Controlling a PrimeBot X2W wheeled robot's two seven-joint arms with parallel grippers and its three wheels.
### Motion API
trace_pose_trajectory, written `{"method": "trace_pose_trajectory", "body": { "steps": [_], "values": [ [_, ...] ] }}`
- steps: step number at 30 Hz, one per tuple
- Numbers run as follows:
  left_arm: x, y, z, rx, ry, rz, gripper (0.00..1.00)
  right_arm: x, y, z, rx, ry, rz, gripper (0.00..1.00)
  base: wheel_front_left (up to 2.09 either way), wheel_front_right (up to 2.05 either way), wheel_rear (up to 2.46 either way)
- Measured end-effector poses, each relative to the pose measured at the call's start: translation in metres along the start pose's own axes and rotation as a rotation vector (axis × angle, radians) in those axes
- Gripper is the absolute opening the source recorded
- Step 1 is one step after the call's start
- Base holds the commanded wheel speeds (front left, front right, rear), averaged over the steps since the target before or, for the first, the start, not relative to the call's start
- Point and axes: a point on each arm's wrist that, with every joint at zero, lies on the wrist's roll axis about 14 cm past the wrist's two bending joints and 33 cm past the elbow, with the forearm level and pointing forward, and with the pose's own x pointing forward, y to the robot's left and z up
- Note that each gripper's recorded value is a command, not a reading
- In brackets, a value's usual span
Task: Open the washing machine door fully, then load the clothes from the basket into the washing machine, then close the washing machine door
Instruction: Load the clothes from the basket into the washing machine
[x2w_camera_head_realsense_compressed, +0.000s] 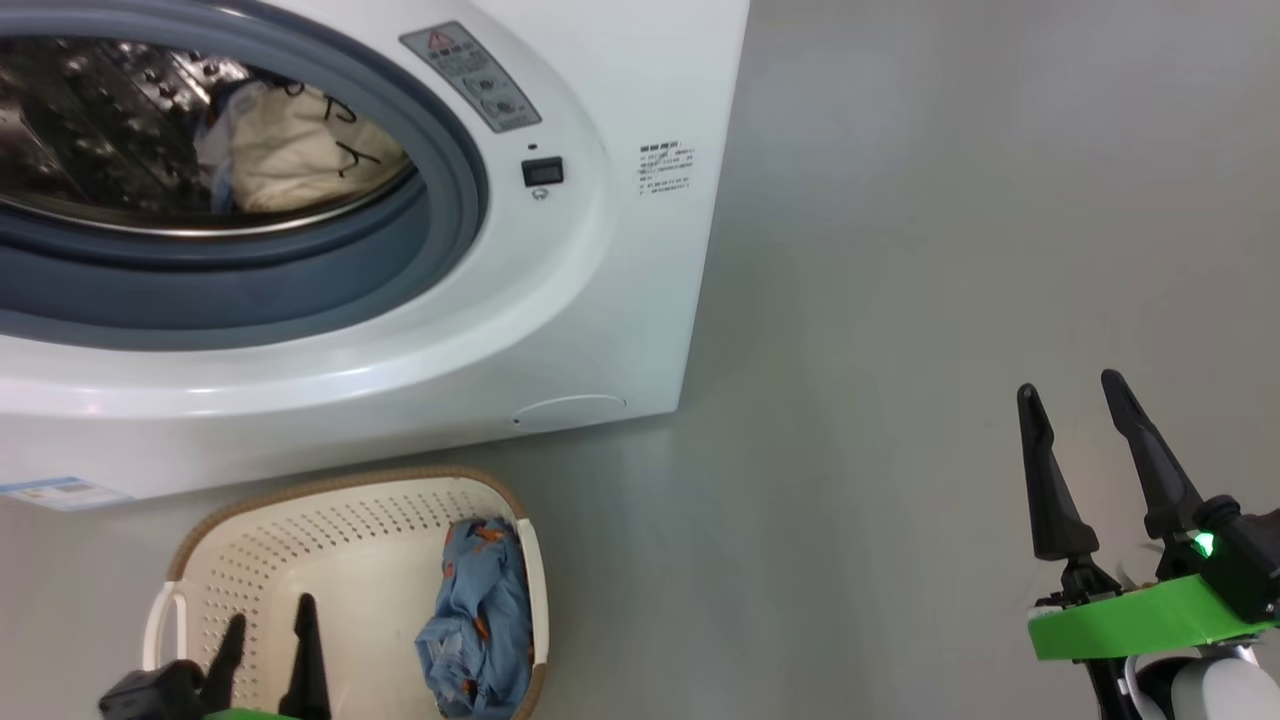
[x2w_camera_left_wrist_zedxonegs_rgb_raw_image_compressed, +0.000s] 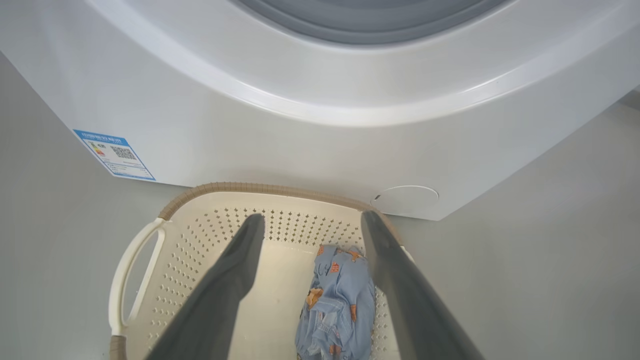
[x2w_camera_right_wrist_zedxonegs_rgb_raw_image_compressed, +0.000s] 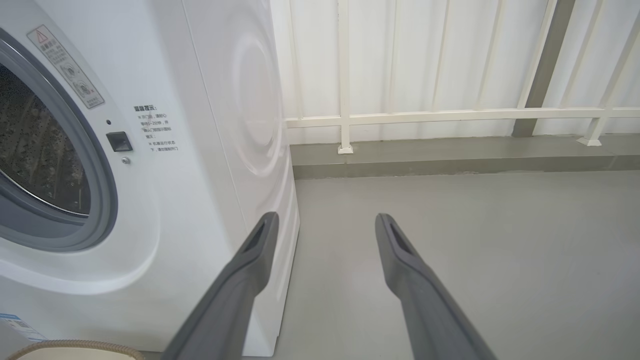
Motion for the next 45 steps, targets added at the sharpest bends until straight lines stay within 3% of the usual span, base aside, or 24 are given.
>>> {"method": "trace_pose_trajectory", "body": {
  "steps": [6, 23, 36, 45],
  "values": [
    [0.011, -0.006, -0.054, -0.045, 0.186, -0.008, 1.0, 0.015, 0.0, -0.009, 0.009, 0.008, -0.001, 1.0, 0.0, 0.0, 0.0],
    [0.074, -0.018, -0.138, 0.04, 0.509, -0.118, 1.0, 0.065, -0.002, -0.053, -0.009, 0.054, 0.017, 1.0, 0.0, 0.0, 0.0],
    [0.076, -0.006, -0.198, 0.086, 0.776, -0.162, 1.0, 0.07, -0.008, -0.094, -0.021, 0.138, 0.014, 1.0, 0.0, 0.0, 0.0],
    [0.087, -0.018, -0.215, 0.06, 0.847, -0.235, 1.0, 0.067, -0.016, -0.108, -0.044, 0.173, -0.001, 1.0, 0.0, 0.0, 0.0]
  ]
}}
